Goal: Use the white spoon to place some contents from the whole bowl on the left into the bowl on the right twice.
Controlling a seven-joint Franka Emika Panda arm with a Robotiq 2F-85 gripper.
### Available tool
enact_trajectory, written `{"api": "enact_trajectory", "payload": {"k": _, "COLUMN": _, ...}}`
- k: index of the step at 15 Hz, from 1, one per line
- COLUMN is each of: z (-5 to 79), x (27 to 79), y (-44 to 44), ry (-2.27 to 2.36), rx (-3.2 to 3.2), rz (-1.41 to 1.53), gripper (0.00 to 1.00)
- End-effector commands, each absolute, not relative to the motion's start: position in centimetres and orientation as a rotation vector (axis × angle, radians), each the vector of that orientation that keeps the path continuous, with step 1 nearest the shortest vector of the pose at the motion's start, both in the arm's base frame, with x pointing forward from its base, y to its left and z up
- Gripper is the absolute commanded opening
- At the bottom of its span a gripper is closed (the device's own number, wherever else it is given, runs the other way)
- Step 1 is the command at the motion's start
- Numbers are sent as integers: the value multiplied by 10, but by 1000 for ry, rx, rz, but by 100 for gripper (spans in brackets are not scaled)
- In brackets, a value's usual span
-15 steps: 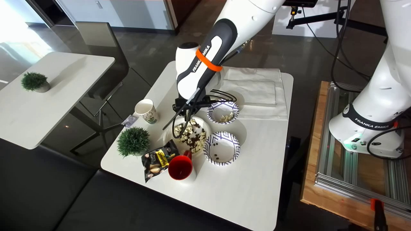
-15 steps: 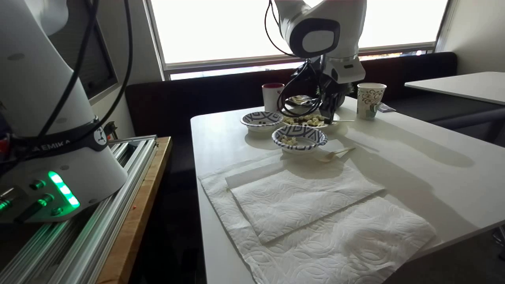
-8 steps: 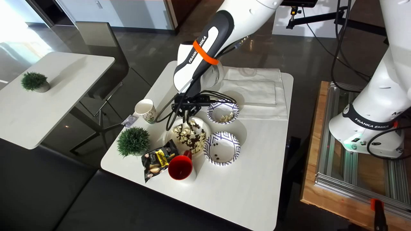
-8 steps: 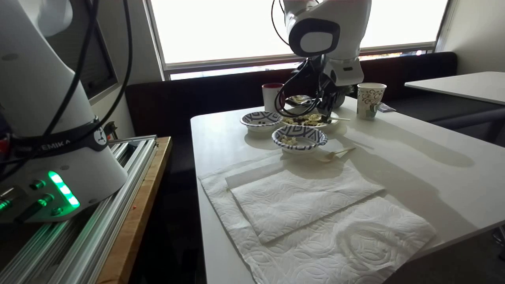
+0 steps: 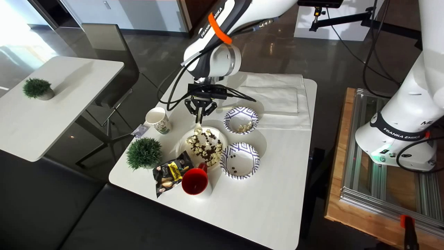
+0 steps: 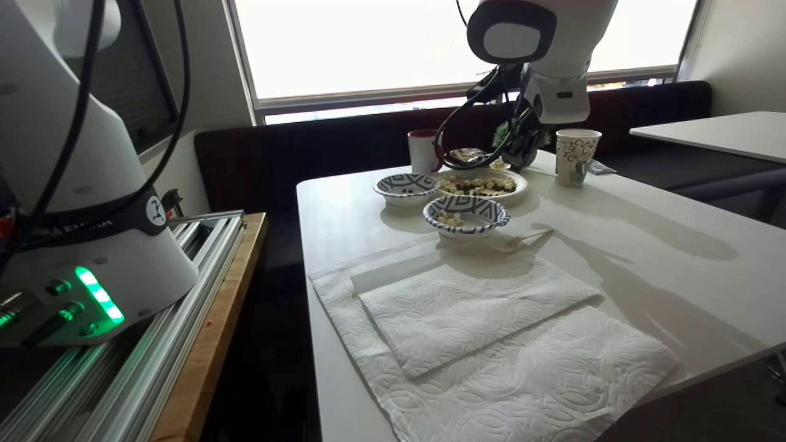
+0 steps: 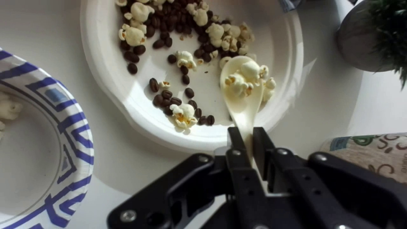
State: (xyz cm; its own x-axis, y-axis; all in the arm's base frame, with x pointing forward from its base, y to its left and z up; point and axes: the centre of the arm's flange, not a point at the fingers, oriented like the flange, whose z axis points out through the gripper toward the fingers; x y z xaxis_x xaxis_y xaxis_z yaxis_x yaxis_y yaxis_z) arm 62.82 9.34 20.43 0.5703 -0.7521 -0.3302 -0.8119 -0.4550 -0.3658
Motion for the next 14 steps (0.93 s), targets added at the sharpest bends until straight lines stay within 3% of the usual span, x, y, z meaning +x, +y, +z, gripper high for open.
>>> {"api": "enact_trajectory", "payload": {"k": 1, "z": 234, "x": 612, "y": 76, "ry": 1211, "rx": -2312, "rz": 227, "gripper": 3}}
{"api": "enact_trajectory", "payload": {"k": 14, "z": 251, "x": 557, "y": 27, "ry": 1026, "rx": -2766, "rz": 352, "gripper": 3}}
